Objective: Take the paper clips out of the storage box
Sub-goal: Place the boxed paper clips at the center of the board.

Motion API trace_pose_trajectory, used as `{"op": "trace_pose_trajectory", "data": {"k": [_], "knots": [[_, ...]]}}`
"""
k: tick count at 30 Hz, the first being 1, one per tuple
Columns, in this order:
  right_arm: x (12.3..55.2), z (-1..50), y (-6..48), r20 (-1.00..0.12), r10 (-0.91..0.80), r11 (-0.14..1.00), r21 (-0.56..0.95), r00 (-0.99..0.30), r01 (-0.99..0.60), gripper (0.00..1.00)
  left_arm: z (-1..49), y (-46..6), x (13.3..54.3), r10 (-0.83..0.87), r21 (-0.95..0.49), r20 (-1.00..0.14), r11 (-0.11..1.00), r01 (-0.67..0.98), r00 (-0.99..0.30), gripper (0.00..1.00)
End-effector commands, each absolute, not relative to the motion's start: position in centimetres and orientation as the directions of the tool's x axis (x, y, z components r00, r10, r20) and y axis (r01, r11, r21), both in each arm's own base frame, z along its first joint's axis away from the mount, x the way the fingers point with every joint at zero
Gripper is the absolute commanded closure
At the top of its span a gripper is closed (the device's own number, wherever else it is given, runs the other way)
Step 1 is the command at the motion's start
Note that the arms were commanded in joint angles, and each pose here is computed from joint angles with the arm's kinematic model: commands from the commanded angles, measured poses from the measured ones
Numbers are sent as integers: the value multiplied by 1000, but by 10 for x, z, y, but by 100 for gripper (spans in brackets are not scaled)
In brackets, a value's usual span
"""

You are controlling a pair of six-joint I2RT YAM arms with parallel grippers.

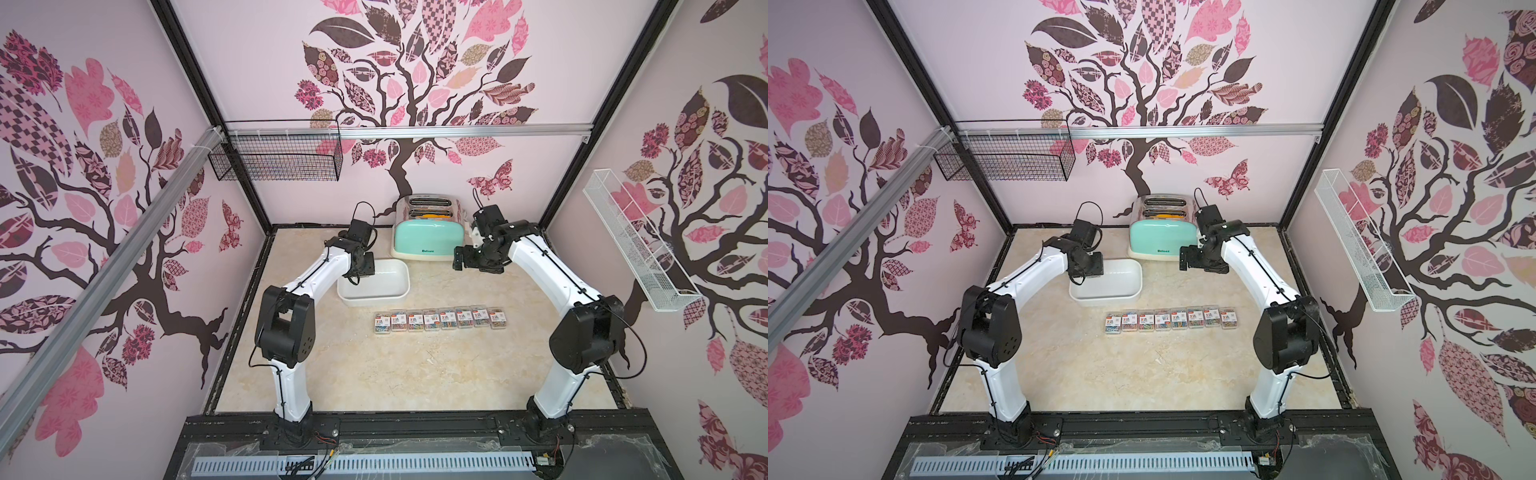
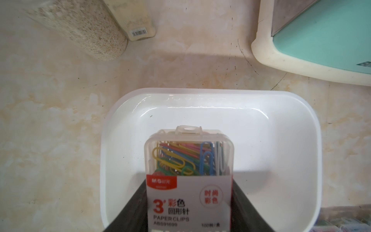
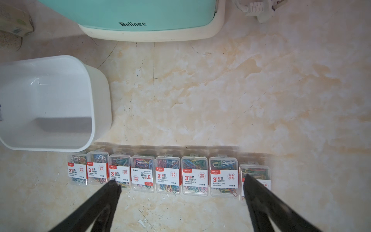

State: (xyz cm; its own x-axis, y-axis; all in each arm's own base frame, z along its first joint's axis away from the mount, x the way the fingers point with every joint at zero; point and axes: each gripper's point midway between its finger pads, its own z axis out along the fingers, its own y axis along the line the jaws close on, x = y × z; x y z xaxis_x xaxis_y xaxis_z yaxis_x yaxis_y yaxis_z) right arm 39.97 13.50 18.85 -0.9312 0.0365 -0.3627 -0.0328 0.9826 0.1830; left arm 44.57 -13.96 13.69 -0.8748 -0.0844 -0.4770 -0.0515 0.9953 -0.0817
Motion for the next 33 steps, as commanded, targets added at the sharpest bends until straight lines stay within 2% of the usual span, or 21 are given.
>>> {"op": "trace_pose_trajectory", "data": {"k": [1, 8, 22, 33], "knots": [[392, 211, 137, -416, 50, 976, 213, -908, -44, 1, 147, -143, 426, -76, -95, -469, 995, -35, -880, 49], [375, 212, 142, -428, 38, 971, 230, -903, -68, 1, 158, -157, 385, -54, -91, -468, 996, -13, -882, 49], [343, 210, 134, -442, 33, 968, 236, -897, -80, 1, 127, -143, 308, -100, -101, -392, 993, -65, -915, 49], [328, 212, 133, -443, 31, 967, 239, -896, -84, 1, 70, -138, 297, -99, -57, -309, 995, -85, -946, 48]]}}
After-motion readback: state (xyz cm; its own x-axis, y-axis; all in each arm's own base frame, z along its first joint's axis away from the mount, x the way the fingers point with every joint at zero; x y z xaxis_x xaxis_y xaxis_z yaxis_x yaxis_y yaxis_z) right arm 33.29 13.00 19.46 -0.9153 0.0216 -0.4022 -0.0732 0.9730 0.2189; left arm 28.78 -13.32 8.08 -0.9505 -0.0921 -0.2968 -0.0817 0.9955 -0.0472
